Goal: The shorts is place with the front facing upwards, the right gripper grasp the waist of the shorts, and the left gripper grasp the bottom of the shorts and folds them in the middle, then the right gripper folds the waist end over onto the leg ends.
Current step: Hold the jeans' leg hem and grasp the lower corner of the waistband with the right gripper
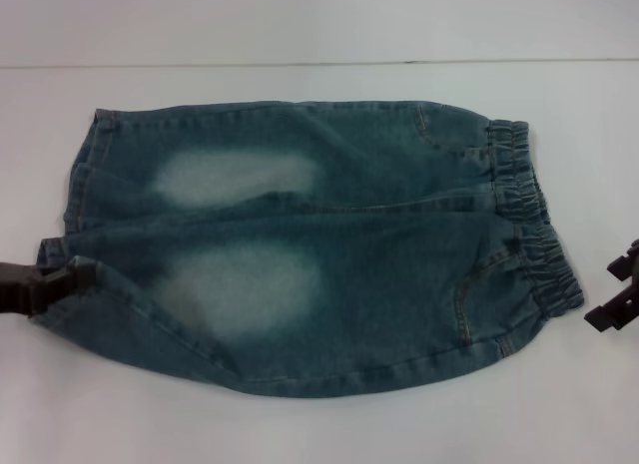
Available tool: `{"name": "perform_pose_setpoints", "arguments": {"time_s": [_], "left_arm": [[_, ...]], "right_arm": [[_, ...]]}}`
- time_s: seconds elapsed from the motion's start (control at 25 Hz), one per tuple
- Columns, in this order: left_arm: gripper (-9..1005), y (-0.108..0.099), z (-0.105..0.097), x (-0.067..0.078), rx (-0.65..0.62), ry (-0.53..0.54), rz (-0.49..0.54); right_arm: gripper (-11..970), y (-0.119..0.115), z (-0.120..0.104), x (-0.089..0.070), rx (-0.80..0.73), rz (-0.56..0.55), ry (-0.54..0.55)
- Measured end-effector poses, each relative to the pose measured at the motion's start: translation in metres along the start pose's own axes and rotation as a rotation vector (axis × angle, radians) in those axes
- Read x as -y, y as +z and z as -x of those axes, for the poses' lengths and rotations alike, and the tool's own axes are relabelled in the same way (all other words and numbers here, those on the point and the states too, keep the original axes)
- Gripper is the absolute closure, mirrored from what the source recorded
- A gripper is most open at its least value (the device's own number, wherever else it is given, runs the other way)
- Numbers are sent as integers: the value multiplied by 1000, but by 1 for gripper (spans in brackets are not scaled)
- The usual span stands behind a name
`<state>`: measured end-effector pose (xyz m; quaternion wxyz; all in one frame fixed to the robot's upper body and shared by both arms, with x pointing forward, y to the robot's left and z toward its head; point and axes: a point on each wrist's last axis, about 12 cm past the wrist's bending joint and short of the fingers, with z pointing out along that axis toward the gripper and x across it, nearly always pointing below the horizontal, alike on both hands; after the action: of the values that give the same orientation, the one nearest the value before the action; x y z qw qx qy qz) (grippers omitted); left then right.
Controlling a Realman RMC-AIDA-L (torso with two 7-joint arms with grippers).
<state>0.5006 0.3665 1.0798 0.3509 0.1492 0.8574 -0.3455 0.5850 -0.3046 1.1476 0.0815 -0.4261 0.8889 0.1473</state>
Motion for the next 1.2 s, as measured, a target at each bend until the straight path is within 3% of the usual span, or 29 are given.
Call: {"name": "perform_pose_setpoints", "arguments": {"time_s": [0.52, 1.2], "left_arm": [[966, 3, 3, 1, 17, 2, -3], [966, 5, -1, 1, 17, -1, -12]], "right_arm": [[23, 25, 7, -1, -29, 12, -15], [101, 24, 16, -6, 50, 43, -40]]}}
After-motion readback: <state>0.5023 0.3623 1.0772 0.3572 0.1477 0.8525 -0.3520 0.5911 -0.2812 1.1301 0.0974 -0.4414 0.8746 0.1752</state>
